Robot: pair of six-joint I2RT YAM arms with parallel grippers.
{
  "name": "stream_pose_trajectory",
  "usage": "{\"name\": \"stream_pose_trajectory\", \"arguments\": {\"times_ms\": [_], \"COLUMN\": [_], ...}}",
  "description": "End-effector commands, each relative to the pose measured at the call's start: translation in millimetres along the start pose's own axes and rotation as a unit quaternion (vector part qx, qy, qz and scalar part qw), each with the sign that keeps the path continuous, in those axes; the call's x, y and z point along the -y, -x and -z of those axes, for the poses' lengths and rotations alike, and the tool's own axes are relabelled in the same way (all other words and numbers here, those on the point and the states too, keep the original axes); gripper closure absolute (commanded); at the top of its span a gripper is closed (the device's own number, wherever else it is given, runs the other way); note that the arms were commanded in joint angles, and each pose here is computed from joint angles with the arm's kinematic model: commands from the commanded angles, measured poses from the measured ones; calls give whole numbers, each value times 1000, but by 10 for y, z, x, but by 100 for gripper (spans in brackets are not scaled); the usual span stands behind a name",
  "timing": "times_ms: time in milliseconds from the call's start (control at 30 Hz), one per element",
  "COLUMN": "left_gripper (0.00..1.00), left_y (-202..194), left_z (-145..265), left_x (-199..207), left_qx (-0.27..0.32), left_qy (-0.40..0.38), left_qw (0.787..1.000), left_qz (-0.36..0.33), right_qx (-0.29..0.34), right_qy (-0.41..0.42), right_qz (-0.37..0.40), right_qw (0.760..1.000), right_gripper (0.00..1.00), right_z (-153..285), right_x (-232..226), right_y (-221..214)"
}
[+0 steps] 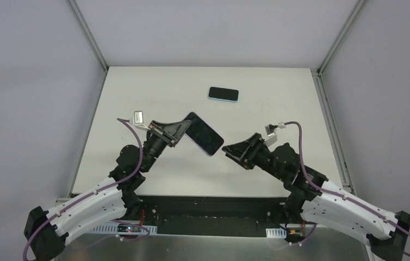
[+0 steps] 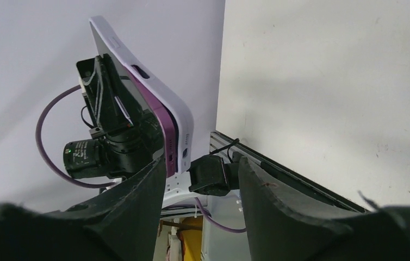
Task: Take the phone out of the phone case
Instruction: Remove the phone case from the phone.
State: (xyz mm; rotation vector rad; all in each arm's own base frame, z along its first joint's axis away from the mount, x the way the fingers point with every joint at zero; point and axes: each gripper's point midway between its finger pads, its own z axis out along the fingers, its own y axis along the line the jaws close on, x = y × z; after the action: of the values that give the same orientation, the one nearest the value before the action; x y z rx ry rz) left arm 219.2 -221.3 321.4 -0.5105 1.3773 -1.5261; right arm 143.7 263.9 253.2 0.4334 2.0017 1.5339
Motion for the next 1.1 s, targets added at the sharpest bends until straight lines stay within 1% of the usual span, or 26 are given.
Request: {"name": "stream_pose_trajectory", "arguments": {"times_ms": [0,367,433,500,567,700,1067], "left_gripper": [100,100,100,100,100,100,100], "left_y": [201,162,162,168,173,166,130], "left_z": [-7,-4,-6,0,0,-8,-33], "left_x": [482,497,487,486,468,451,497], "left_qx": [33,22,22,24,26,26,15], "left_qy": [-76,-79,-78,-78,-76,-74,-78], "left_qw": [996,996,996,996,996,997,996], "left_qz": [36,34,32,31,28,28,29], "right_qx": [8,8,7,9,11,15,13], "right_qy": [2,-9,-7,-3,-19,-26,-22], "right_qz": [-16,-17,-17,-15,-11,-7,-2], "right_qw": [1000,1000,1000,1000,1000,1000,1000], "right_gripper": [46,48,48,45,43,43,44], "right_z": [-44,-86,-76,-59,-30,-3,-20], "right_x": [-109,-107,-111,-125,-49,-2,-59], "right_y": [44,47,45,54,56,70,73]}}
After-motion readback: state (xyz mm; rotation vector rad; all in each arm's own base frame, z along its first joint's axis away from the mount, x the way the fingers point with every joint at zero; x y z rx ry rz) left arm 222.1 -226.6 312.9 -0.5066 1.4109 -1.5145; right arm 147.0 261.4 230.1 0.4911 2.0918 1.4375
